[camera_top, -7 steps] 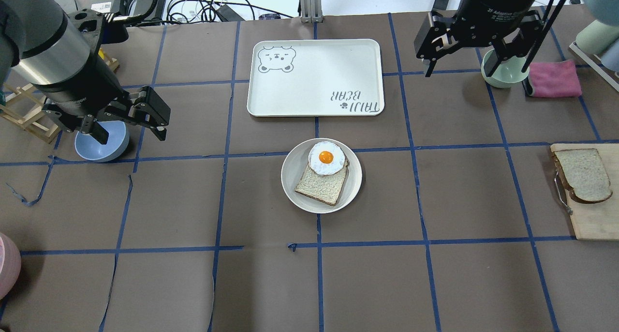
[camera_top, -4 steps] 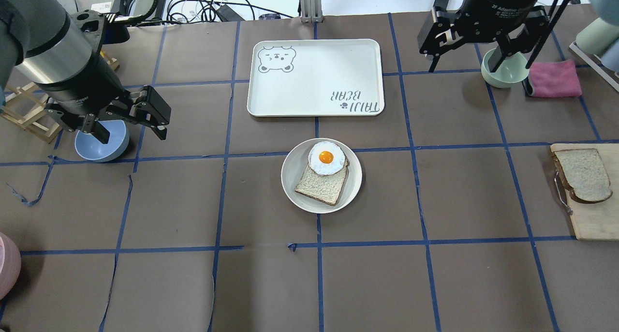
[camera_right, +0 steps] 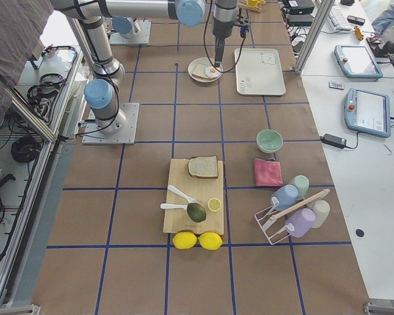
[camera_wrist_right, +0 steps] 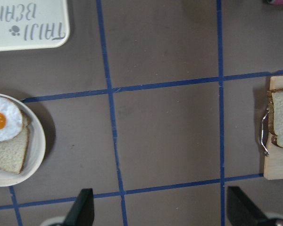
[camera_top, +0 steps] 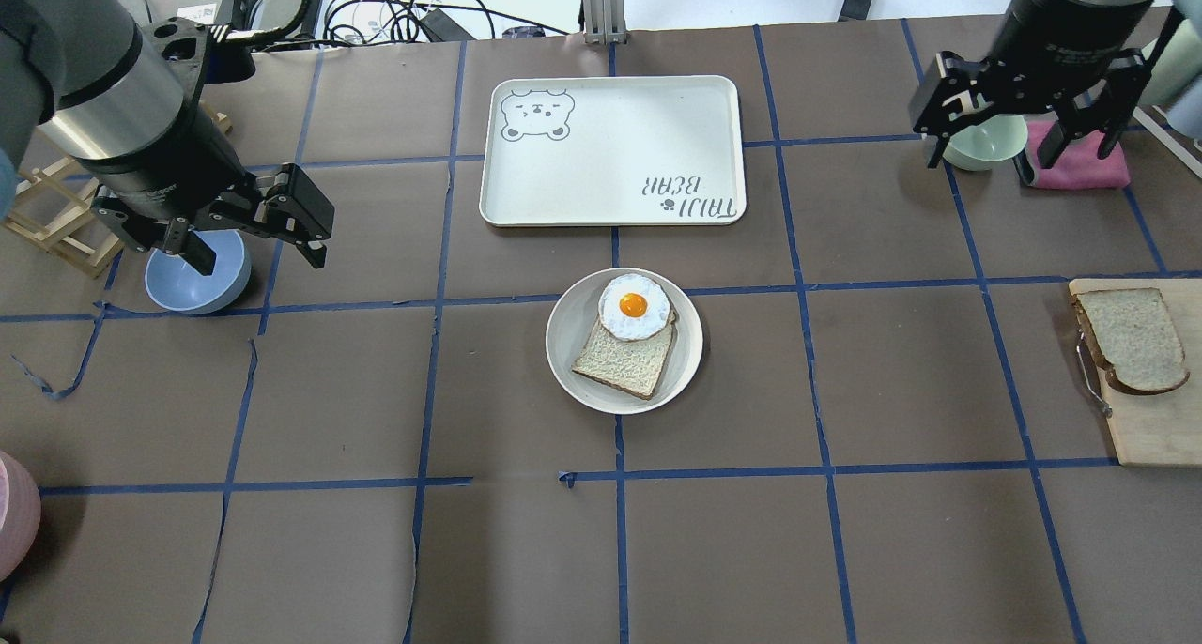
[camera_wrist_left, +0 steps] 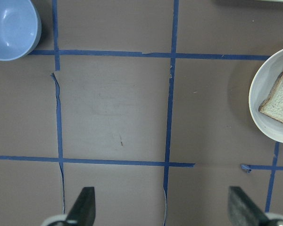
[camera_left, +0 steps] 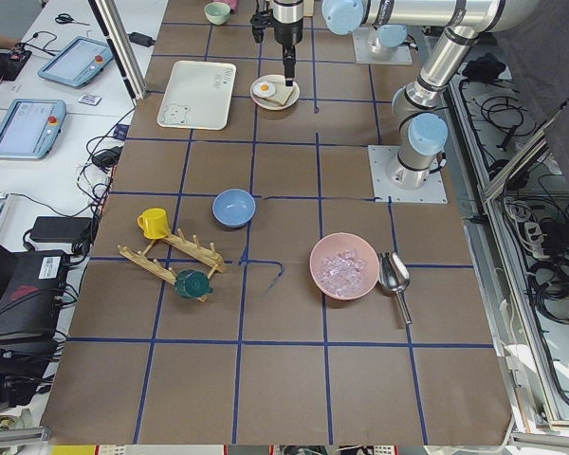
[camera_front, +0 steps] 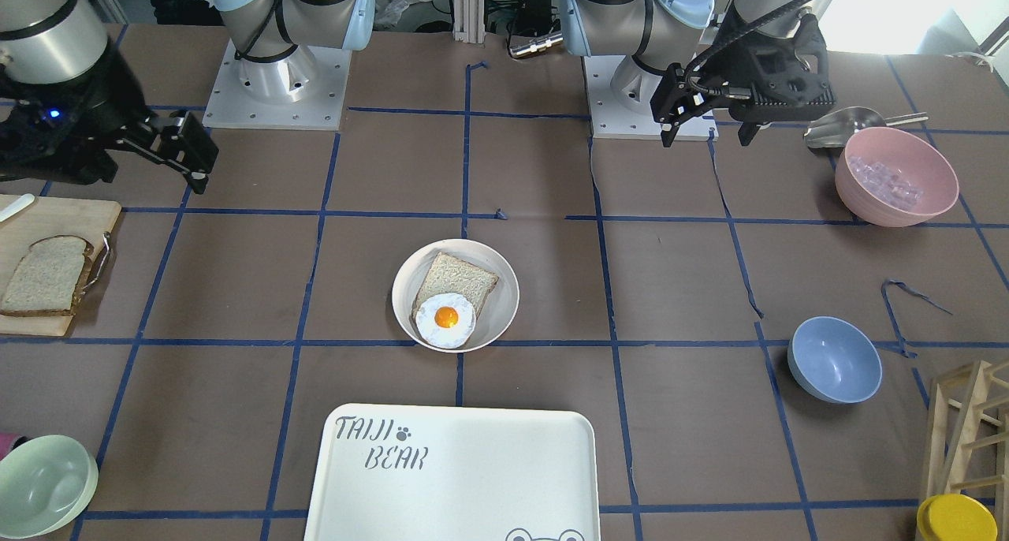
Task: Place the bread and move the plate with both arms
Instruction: 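Lower the right gripper and grasp the bread slice on the cutting board, then lift the bread slice off the cutting board with the right gripper, then carry the bread over the egg on the plate and release it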
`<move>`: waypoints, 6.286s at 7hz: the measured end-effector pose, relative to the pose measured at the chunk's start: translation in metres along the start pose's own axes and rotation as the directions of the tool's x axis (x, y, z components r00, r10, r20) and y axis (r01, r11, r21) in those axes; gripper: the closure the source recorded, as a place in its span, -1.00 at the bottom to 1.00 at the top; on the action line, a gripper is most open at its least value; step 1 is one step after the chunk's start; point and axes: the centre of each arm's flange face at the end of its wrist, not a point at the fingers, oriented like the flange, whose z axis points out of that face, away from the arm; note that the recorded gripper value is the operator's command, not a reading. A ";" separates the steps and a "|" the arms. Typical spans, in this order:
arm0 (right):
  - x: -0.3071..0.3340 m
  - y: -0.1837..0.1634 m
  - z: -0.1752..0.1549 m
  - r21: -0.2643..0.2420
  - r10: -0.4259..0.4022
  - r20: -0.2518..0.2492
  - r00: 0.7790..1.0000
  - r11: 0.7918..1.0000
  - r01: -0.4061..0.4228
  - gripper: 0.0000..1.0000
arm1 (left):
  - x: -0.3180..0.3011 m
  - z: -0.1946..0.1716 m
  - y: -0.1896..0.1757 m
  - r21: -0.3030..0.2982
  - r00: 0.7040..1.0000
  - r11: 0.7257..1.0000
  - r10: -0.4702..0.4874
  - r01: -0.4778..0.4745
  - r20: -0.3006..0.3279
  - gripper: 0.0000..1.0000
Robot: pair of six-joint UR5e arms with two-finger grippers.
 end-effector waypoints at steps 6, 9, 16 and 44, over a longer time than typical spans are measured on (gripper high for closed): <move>0.278 -0.036 0.173 -0.012 -0.146 0.202 0.968 0.988 0.152 -0.55 | 0.056 0.079 -0.047 0.071 0.988 0.996 0.060 -0.050 -0.141 -1.00; 0.342 -0.029 0.240 -0.041 -0.082 0.283 0.956 0.994 0.097 -0.41 | 0.046 0.057 -0.029 -0.021 0.998 0.997 0.069 -0.069 -0.004 -1.00; 0.354 -0.019 0.294 -0.085 -0.053 0.295 0.954 0.993 0.081 0.25 | 0.035 0.017 -0.028 -0.048 0.997 0.996 0.076 -0.075 0.019 -1.00; -0.225 0.043 0.184 0.007 0.103 0.431 0.896 0.993 -0.118 1.00 | 0.014 0.011 -0.032 -0.036 1.000 0.999 0.027 -0.027 0.011 -1.00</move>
